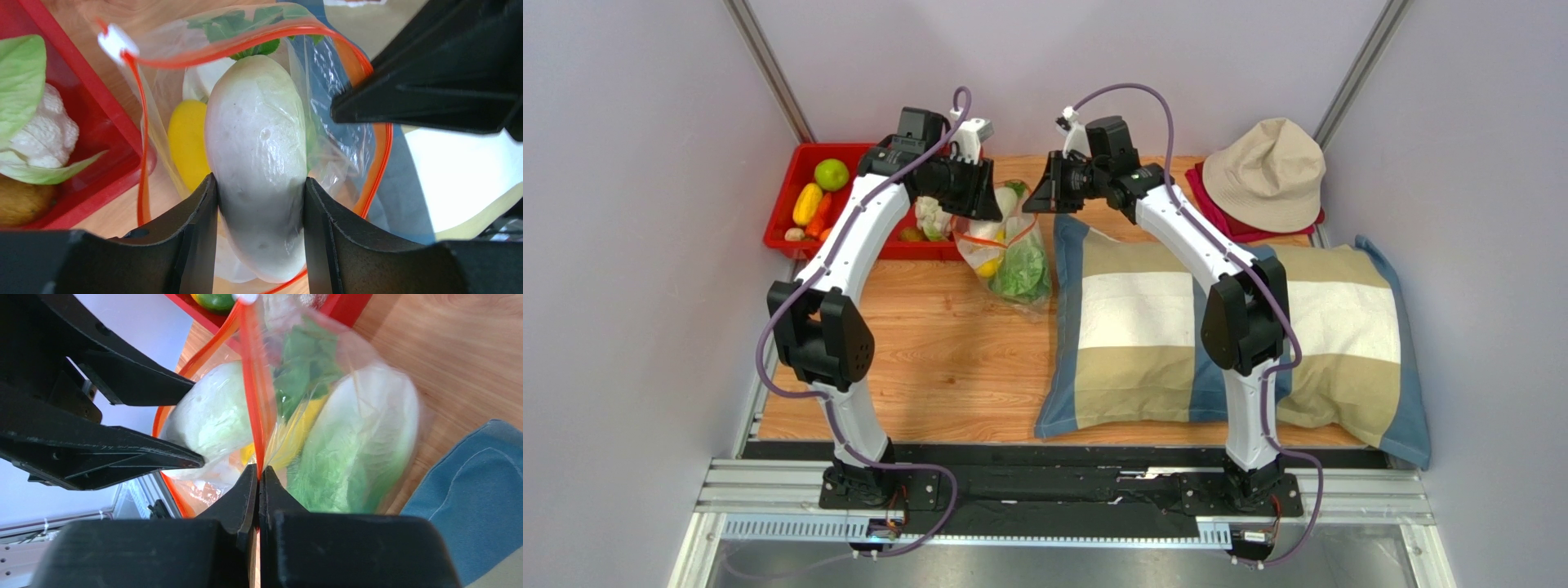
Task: Place the food in the zip-top bag and seal the zipper
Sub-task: Place the fake vegetable in the zipper food storage bag.
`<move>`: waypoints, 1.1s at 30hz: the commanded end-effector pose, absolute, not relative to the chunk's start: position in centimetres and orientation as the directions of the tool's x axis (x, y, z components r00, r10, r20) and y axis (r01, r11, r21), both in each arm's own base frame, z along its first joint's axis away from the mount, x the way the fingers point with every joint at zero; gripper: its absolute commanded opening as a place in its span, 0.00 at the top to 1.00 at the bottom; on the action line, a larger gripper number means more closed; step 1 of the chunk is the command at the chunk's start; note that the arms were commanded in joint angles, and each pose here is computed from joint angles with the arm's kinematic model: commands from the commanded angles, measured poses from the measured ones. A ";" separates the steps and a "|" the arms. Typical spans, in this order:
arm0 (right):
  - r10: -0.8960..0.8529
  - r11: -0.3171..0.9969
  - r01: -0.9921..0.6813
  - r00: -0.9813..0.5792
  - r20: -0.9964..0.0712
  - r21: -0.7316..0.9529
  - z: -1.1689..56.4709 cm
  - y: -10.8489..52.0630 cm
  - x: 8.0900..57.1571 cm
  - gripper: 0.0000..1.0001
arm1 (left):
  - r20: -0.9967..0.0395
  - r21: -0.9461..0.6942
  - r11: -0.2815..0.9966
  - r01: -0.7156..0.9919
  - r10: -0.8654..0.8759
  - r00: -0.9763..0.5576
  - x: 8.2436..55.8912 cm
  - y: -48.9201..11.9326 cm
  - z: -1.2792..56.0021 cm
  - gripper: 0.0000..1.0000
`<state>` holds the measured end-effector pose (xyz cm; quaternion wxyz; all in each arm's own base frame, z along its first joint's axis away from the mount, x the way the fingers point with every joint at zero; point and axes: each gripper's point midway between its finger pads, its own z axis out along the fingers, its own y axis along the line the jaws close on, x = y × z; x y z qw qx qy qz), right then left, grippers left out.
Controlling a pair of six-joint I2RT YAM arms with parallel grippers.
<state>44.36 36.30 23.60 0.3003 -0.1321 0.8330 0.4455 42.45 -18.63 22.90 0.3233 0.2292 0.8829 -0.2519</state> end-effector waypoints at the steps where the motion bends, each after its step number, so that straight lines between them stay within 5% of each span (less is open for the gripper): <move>1: 0.085 0.491 -0.543 -0.748 -0.659 0.681 28.0 37.7 43.2 1.00 | -0.654 -0.413 0.811 0.415 0.054 -0.755 43.4 -20.2 23.8 0.85; 8: 0.138 0.471 -0.494 -0.777 -0.614 0.731 28.3 38.3 43.6 1.00 | -0.580 -0.504 0.796 0.336 -0.024 -0.814 42.2 -21.4 23.7 0.37; 14: 0.161 0.493 -0.466 -0.781 -0.603 0.735 27.9 37.3 44.7 1.00 | -0.698 -0.376 0.808 0.454 0.075 -0.712 41.0 -17.8 26.4 0.01; 19: 0.164 0.503 -0.453 -0.786 -0.595 0.737 27.4 36.4 45.0 1.00 | -0.670 -0.504 0.776 0.380 -0.073 -0.739 41.3 -13.7 29.2 0.01; 21: 0.161 0.502 -0.452 -0.789 -0.593 0.737 27.2 36.3 45.1 1.00 | -0.663 -0.485 0.797 0.359 -0.067 -0.745 41.4 -11.9 28.9 0.12; 25: 0.141 0.497 -0.479 -0.778 -0.612 0.724 27.5 36.1 44.8 0.99 | -0.687 -0.431 0.854 0.292 -0.101 -0.719 42.3 -7.9 28.6 0.15; 33: 0.083 0.520 -0.534 -0.745 -0.661 0.667 27.0 35.4 44.0 0.98 | -0.604 -0.118 0.960 -0.256 -0.274 -0.749 46.1 8.5 22.1 0.09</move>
